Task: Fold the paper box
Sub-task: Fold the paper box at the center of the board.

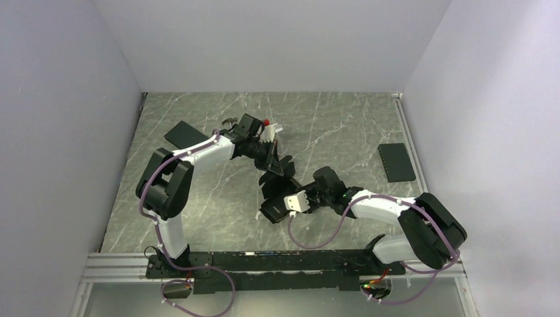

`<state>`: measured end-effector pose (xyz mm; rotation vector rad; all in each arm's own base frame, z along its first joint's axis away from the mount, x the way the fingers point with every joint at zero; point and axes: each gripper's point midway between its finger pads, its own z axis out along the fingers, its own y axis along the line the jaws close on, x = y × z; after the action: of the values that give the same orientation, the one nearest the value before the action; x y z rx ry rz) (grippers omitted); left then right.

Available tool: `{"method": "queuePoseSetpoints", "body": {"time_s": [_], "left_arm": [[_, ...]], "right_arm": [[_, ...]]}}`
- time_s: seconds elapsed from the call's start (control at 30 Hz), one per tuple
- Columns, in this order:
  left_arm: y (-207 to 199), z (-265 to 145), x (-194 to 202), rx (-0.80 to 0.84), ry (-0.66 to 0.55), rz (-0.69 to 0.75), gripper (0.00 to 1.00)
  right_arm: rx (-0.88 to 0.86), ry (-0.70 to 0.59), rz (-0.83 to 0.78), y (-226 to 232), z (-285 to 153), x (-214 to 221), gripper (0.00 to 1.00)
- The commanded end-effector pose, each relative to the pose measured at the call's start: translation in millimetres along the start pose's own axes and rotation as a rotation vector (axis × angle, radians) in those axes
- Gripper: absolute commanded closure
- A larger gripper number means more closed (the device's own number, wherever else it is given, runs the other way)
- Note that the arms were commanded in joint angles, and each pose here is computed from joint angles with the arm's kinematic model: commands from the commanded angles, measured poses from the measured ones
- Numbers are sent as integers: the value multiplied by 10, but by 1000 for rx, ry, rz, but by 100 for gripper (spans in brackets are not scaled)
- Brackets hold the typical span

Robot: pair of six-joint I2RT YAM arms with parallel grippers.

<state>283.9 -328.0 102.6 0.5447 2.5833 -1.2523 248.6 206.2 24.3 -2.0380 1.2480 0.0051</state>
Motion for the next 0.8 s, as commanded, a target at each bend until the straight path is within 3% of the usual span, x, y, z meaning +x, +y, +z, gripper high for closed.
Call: {"method": "queuePoseSetpoints", "body": {"time_s": [0.0, 0.33, 0.5, 0.77], "left_arm": [[61, 222, 226, 4, 87, -42, 100], [56, 204, 248, -1, 98, -42, 100], [67, 215, 275, 1, 116, -48, 100], [34, 209, 240, 8, 117, -47, 100]], "right_arm": [[163, -109, -125, -367, 35, -311, 59], [219, -102, -153, -407, 29, -346, 58], [177, -158, -100, -346, 46, -437, 57], [80, -238, 20, -318, 32, -521, 66]]}}
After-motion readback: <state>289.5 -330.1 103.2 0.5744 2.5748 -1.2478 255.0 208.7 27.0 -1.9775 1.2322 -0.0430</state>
